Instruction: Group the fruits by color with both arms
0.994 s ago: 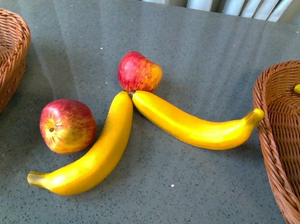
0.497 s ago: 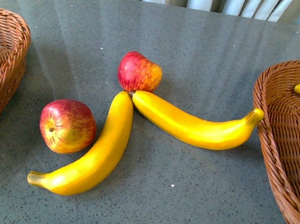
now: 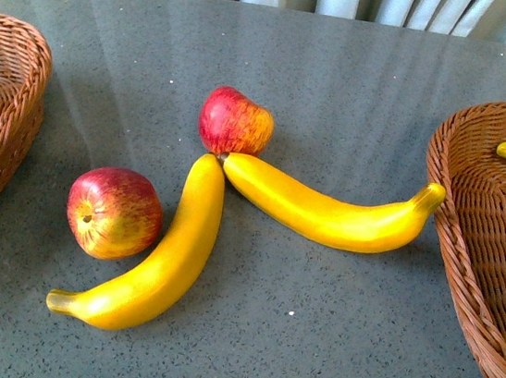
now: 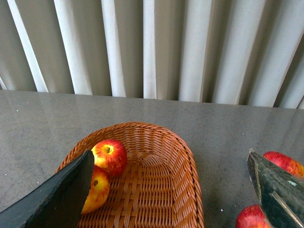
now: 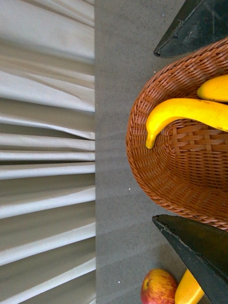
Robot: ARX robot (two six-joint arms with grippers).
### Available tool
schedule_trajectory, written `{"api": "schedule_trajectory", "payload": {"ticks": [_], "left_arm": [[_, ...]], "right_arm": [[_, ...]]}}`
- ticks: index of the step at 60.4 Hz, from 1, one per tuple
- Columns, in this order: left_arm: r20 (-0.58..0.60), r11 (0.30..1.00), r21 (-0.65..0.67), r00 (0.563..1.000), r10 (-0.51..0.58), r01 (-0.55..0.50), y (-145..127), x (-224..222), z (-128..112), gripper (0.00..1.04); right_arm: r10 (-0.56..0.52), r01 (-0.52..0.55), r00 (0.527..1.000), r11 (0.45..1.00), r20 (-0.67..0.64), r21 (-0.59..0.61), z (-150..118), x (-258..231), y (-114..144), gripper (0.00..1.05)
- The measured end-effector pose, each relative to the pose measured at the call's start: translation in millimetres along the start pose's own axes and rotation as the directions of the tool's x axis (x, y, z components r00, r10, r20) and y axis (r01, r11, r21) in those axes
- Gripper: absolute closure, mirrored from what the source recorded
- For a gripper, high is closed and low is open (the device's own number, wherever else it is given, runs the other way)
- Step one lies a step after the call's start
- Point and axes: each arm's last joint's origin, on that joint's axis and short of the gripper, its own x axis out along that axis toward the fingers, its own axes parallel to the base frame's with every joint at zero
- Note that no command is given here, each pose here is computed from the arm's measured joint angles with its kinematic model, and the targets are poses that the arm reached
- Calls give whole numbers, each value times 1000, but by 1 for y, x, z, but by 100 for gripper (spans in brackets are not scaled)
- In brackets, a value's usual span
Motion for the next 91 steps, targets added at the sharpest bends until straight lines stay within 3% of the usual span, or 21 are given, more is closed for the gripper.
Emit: {"api": "schedule_trajectory", "payload": {"ticks": [6,10,19,42,60,74,91], "left_arm": [[-329,995,-5,940,93,-100,-11,6,7,9],[-377,997,19,923,77,-76,-23,17,13,9],[-417,999,-24,908,35,-49,-44,45,20,9],[-523,995,-75,852,14,-62,-108,100,-2,9],[-571,990,-17,814,106,-141,-122,114,-23,9],[-613,991,-18,784,94,-133,-143,119,-34,9],[-651,988,4,750,120,-155,-151,126,-53,9]], "right_arm": [[-2,2,1000,1000,0,0,0,0,0,9],[-2,2,1000,1000,0,0,0,0,0,9],[-2,2,1000,1000,0,0,0,0,0,9],[-2,2,1000,1000,0,0,0,0,0,9],[-2,2,1000,1000,0,0,0,0,0,9],[-2,2,1000,1000,0,0,0,0,0,9],[-2,2,1000,1000,0,0,0,0,0,9]]}}
